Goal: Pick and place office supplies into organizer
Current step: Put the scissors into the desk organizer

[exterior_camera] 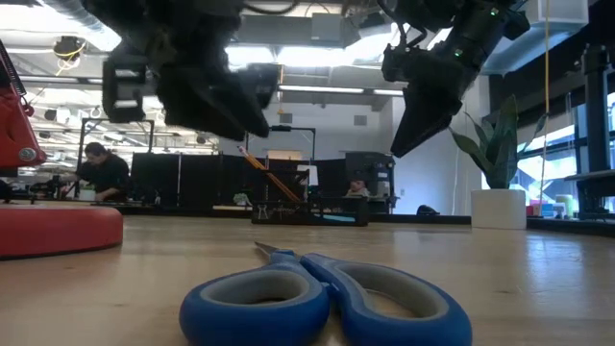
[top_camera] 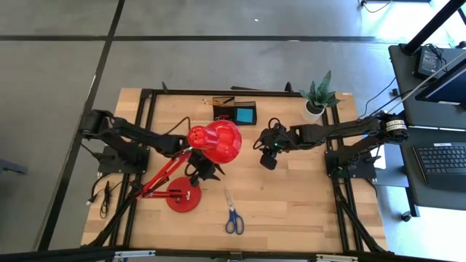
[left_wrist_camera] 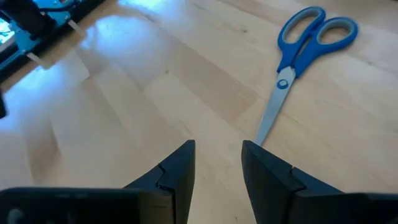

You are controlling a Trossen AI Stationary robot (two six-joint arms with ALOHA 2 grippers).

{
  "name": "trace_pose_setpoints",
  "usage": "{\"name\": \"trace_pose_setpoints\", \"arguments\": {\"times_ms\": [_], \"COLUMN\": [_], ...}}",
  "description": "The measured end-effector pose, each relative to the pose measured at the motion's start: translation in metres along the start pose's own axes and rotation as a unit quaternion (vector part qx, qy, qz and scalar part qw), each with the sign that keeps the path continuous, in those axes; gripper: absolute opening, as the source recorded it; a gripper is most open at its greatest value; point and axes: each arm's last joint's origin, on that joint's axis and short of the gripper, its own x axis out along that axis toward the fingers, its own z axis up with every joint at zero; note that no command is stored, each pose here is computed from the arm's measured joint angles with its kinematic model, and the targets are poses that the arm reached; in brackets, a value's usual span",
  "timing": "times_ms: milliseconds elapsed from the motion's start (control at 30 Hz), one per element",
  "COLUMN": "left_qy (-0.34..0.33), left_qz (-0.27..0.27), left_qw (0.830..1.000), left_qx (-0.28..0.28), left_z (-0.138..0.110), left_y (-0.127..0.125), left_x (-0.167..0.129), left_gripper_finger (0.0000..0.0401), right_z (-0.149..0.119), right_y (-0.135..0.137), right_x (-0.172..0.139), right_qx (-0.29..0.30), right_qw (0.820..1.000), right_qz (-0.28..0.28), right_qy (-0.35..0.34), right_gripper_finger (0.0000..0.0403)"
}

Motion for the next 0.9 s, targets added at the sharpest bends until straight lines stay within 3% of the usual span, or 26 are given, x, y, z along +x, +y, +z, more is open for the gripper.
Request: {"name": "trace_pose_setpoints", "arguments": {"times_ms": [433, 600, 900], "left_qy": [-0.049, -0.080, -0.065], "left_qz": [-0.134, -0.146, -0.167], "left_qw": [0.989, 0.984, 0.984], "left_qx": [-0.025, -0.055, -0.019], "left_z": [-0.003, 0.002, -0.004], "left_y": [-0.012, -0.004, -0.014], "left_x": [0.055, 0.073, 0.102], "left_gripper_finger": [0.0126, 0.0125, 0.0125], "right_z": [0.001, 0.001, 0.001], "right_y": [0.001, 0.001, 0.001], "right_x": [0.000, 0.000, 0.000], "right_qx": [0.033, 0.033, 0.032], "right_qw": [0.999, 0.999, 0.999], "right_qz": [0.010, 0.010, 0.010], "right_qy": [-0.005, -0.005, -0.005], "right_gripper_finger": [0.0132, 0.0132, 0.0132]}}
